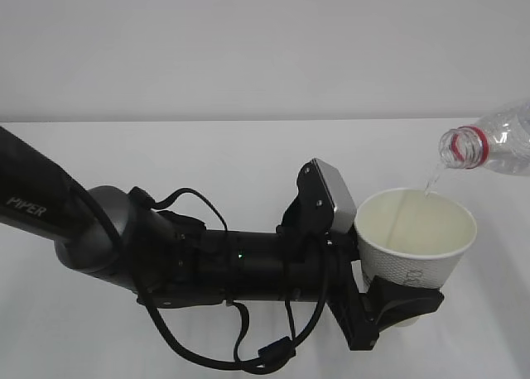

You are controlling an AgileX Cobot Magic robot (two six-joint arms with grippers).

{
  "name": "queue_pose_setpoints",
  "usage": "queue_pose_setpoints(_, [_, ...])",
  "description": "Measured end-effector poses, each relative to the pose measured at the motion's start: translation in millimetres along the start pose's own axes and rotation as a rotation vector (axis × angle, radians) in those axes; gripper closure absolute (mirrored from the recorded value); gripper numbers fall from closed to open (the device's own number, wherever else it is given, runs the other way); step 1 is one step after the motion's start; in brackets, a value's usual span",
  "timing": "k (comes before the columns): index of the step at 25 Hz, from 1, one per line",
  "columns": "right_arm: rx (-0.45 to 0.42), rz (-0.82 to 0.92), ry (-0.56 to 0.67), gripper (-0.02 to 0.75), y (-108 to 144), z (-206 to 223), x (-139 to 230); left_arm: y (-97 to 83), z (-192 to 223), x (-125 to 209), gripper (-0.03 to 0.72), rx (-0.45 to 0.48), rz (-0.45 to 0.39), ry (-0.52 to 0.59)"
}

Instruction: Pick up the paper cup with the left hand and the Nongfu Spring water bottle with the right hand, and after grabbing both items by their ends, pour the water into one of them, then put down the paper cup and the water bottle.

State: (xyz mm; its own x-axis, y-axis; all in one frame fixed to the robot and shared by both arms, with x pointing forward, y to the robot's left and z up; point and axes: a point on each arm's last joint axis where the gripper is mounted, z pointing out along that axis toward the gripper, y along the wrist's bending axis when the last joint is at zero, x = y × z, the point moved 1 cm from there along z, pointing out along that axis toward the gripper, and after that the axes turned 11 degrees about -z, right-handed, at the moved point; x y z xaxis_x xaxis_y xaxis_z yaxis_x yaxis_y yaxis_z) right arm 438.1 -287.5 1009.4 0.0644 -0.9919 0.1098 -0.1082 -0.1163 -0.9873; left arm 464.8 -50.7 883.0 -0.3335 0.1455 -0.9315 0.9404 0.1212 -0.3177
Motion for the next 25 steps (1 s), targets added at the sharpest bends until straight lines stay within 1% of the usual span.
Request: queue_pose_setpoints(25, [0.003,-0.021,0.0,0.286,-0.3,0.0,0.0,0.0,0.0,0.0,0.142,0.0,0.0,0.0])
